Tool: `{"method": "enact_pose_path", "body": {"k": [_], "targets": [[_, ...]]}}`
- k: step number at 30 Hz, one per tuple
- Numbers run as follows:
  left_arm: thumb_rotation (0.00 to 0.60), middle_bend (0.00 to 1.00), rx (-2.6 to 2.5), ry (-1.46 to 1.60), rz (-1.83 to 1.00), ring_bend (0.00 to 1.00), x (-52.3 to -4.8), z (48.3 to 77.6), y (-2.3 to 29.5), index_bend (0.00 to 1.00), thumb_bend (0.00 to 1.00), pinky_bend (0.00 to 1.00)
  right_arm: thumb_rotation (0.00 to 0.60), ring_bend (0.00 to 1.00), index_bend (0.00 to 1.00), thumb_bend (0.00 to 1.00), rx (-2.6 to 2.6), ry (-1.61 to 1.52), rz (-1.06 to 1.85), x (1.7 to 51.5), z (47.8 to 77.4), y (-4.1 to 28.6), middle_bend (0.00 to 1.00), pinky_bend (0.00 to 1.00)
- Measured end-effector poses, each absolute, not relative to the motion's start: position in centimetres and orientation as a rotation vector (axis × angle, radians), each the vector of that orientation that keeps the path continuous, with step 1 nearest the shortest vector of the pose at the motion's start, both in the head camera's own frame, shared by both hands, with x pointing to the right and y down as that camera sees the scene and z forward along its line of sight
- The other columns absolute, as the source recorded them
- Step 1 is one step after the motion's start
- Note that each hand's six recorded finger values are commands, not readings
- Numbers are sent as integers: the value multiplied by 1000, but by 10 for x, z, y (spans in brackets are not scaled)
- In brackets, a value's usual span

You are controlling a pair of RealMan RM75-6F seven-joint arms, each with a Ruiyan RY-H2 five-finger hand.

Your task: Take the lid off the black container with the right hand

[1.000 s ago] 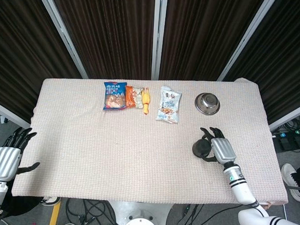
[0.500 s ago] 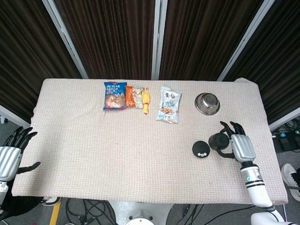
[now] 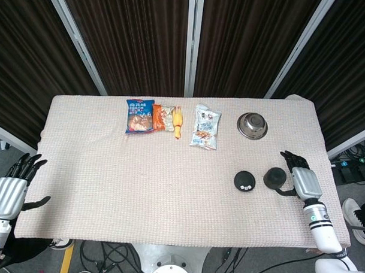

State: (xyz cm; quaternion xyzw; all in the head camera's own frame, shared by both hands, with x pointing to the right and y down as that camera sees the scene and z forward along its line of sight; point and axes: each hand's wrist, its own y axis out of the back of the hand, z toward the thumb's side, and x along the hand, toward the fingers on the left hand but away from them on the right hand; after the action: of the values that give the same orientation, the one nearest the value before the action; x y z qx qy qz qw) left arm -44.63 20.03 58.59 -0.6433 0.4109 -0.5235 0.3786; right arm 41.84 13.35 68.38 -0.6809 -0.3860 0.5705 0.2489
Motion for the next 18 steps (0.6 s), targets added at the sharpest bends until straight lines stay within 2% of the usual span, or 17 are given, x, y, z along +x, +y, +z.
{"method": "enact_pose_path", "body": {"k": [7, 12, 18], "targets": [[600, 83, -1640, 1055, -1331, 0, -446, 584, 199, 151, 86, 175, 600, 0, 0, 0, -1843, -1068, 1465, 414, 659, 130, 0, 0], [600, 83, -1632, 1063, -1323, 0, -445, 581, 197, 151, 86, 175, 600, 0, 0, 0, -1757, -1028, 1363, 412, 627, 132, 0, 0], [600, 83, -1624, 1068, -1310, 0, -443, 579, 194, 151, 86, 174, 600, 0, 0, 0, -1545, -900, 1390, 418, 602, 149, 0, 0]]}}
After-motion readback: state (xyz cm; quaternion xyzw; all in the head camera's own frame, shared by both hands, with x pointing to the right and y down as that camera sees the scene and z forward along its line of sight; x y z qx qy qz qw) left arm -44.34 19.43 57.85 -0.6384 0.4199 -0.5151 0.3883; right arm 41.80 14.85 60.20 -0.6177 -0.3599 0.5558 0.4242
